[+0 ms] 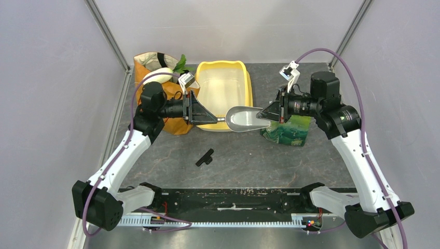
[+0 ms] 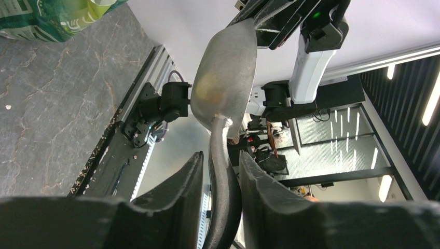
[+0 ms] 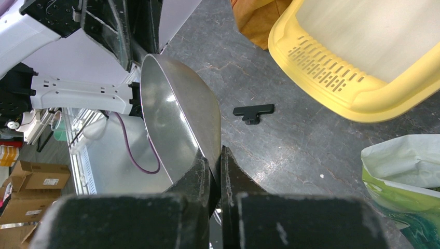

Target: Fill the litter box with clean litter

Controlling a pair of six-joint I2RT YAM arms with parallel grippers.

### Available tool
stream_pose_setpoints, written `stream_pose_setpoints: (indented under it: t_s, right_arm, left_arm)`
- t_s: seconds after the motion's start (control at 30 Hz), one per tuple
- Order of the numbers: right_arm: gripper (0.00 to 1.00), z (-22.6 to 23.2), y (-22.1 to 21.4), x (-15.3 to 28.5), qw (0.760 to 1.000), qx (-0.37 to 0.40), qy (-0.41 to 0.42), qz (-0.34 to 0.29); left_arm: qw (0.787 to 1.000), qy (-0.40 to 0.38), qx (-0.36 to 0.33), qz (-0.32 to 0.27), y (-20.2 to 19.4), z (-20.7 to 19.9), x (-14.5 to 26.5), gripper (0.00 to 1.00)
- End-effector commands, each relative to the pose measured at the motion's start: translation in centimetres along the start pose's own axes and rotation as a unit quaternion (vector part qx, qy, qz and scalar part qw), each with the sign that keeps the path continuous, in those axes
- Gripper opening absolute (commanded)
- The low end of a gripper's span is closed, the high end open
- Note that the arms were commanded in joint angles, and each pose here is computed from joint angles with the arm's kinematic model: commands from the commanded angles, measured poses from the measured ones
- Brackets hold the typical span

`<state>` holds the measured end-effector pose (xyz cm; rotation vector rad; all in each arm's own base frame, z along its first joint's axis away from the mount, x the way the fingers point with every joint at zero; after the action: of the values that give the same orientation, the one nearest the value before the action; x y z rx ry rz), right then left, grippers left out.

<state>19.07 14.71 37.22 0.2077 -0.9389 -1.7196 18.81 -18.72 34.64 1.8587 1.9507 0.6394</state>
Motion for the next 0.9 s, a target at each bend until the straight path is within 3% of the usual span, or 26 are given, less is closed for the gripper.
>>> stream_pose_setpoints:
  t_s: [0.0, 0.07, 0.13, 0.17, 0.23, 0.33, 0.4, 0.67, 0.87]
  right_arm:
    - [0.0, 0.8, 0.6, 0.5, 1.0, 0.016, 0.012, -0.014]
    - [0.0, 0.7, 0.6, 0.4, 1.0, 0.014, 0.008, -0.015]
    - [0.0, 0.6, 0.5, 0.5, 1.0, 0.014, 0.006, -0.015]
    - [0.05, 0.5, 0.4, 0.4, 1.0, 0.013, 0.004, -0.015]
    - [0.21, 0.4, 0.3, 0.5, 1.0, 0.013, 0.0, -0.017]
    - [0.65, 0.5, 1.1, 1.3, 0.999, 0.028, -0.021, -0.037]
    - [0.81, 0.9, 2.5, 2.6, 0.995, 0.057, -0.05, -0.06]
    - [0.95, 0.5, 4.0, 8.3, 0.967, 0.174, -0.177, -0.062]
    - [0.95, -2.6, 3.1, 12.0, 0.927, 0.249, -0.28, 0.006]
  left_arm:
    - [0.999, -0.007, -0.042, -0.01, 0.2, -1.2, 0.1, 0.13]
    - [0.999, -0.008, -0.045, -0.015, 0.3, -1.2, 0.1, 0.02]
    - [0.999, -0.01, -0.044, -0.023, 0.4, -1.4, 0.1, 0.02]
    - [0.998, -0.014, -0.047, -0.029, 0.5, -1.6, 0.1, 0.02]
    - [0.998, -0.017, -0.05, -0.039, 0.8, -1.8, 0.1, 0.02]
    - [0.998, -0.009, -0.05, -0.034, 0.8, -1.5, 0.0, 0.02]
    - [0.998, 0.004, -0.057, -0.024, 0.7, -1.2, 0.0, 0.02]
    - [0.996, 0.061, -0.064, -0.002, 0.9, -0.1, 0.1, 0.02]
    - [0.989, 0.118, -0.09, 0.016, 2.8, -0.5, 0.1, 0.02]
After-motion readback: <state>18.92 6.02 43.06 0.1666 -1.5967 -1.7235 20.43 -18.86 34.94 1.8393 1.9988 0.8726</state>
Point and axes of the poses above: each gripper's point midway between its finger pads, its own x axis back along the fingers, its own z axis along the line the jaws close on, y = z × x, the point moved 7 cm from there along x, back along the fingers, and after that the axes turned 11 degrees about -x, right-handed, at the moved point
